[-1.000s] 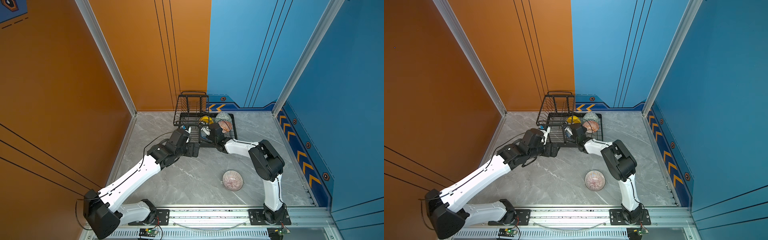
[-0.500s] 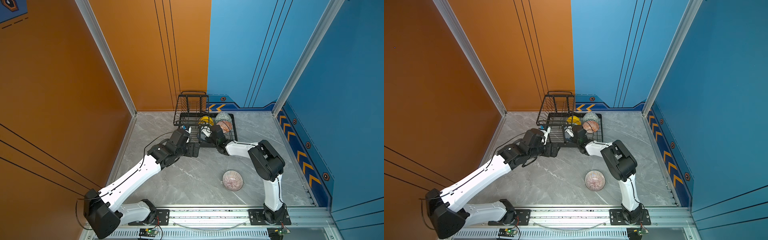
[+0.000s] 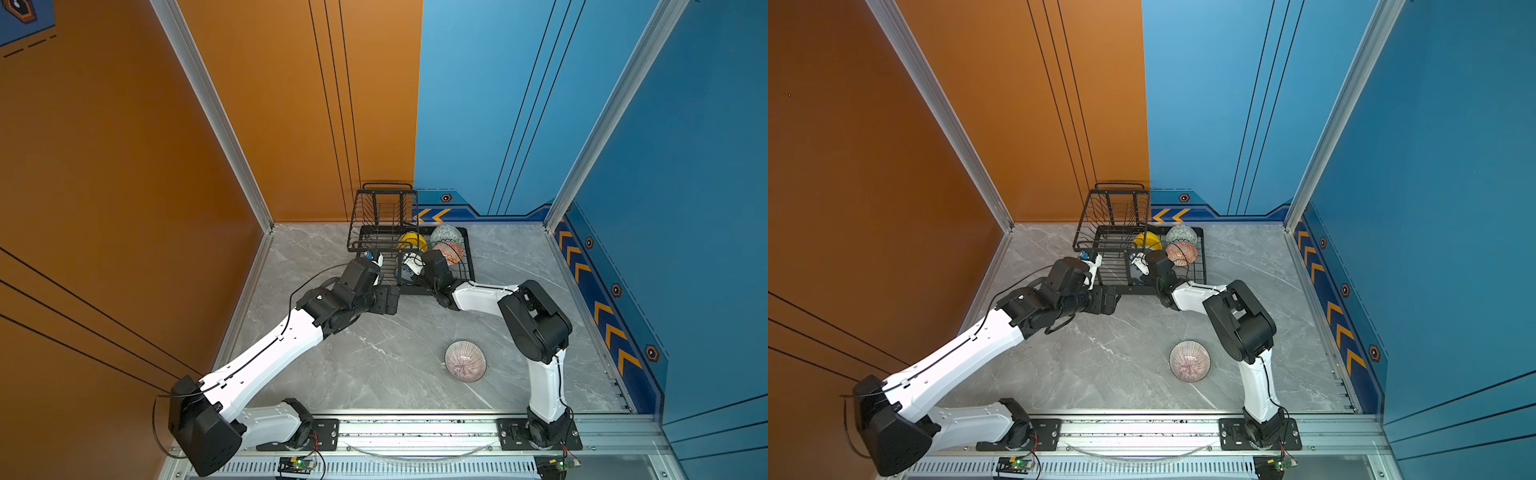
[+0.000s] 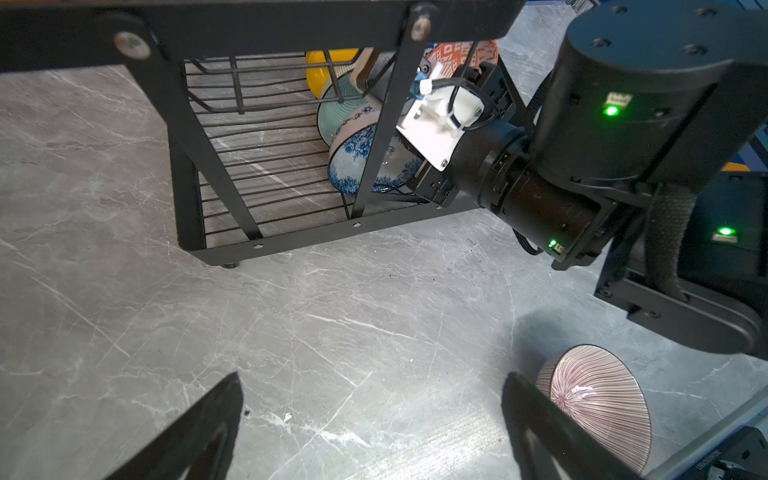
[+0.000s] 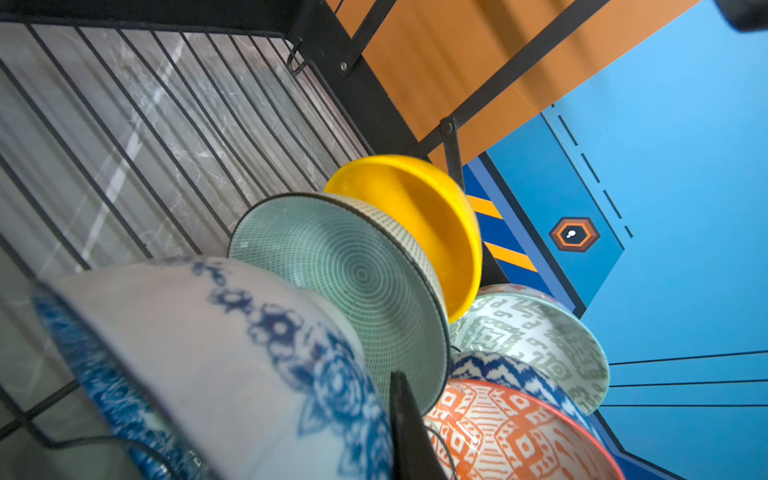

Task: Load the bowls into the dish rack
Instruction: 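Lower the blue floral bowl into the slot beside the pale green bowl, then open the right gripper and release the blue floral bowl in the rack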

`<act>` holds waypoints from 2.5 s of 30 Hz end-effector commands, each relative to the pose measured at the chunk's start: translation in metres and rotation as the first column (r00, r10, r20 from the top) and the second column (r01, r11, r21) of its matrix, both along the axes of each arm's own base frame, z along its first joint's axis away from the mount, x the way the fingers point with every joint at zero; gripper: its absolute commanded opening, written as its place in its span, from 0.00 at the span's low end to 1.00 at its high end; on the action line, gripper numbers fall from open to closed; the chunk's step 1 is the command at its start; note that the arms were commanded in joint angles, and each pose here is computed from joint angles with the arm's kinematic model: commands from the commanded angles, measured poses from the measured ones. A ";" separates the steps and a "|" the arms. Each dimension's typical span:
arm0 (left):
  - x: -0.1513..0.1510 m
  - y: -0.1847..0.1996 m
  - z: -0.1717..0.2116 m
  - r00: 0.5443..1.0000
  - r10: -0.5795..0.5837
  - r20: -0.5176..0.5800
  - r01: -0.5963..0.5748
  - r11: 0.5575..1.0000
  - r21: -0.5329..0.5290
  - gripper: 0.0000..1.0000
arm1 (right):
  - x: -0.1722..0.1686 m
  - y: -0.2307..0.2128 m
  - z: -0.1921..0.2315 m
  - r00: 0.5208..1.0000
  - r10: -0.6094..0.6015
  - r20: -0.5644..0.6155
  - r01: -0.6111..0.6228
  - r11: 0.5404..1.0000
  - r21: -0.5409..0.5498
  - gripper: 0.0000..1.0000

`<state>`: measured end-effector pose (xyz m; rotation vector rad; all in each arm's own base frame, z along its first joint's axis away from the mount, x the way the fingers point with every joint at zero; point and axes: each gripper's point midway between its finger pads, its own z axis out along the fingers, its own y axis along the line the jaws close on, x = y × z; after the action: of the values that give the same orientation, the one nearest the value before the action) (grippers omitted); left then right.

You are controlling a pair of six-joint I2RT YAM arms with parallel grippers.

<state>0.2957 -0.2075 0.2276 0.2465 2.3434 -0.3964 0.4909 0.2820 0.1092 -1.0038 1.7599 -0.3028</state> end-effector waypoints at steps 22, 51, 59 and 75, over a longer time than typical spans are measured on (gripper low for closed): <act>-0.003 0.000 0.003 1.000 -0.008 0.000 0.008 1.000 0.006 0.98 | -0.018 0.003 -0.003 0.995 0.038 -0.094 -0.035 0.999 0.024 0.16; -0.003 -0.001 0.004 1.000 -0.009 0.003 0.009 1.000 0.004 0.98 | -0.021 0.002 0.015 0.997 0.029 -0.066 -0.029 1.000 0.011 0.41; -0.004 -0.001 0.004 1.000 -0.013 0.004 0.013 1.000 0.004 0.98 | -0.020 0.001 0.017 0.998 0.024 -0.063 -0.024 1.000 0.008 0.51; -0.004 -0.003 0.008 1.000 -0.018 0.013 0.018 1.000 -0.001 0.98 | -0.026 -0.015 0.026 0.999 -0.008 -0.034 0.008 1.000 -0.018 0.66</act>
<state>0.2942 -0.2089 0.2258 0.2546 2.3502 -0.3949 0.4698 0.2734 0.1267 -1.0219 1.8041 -0.2790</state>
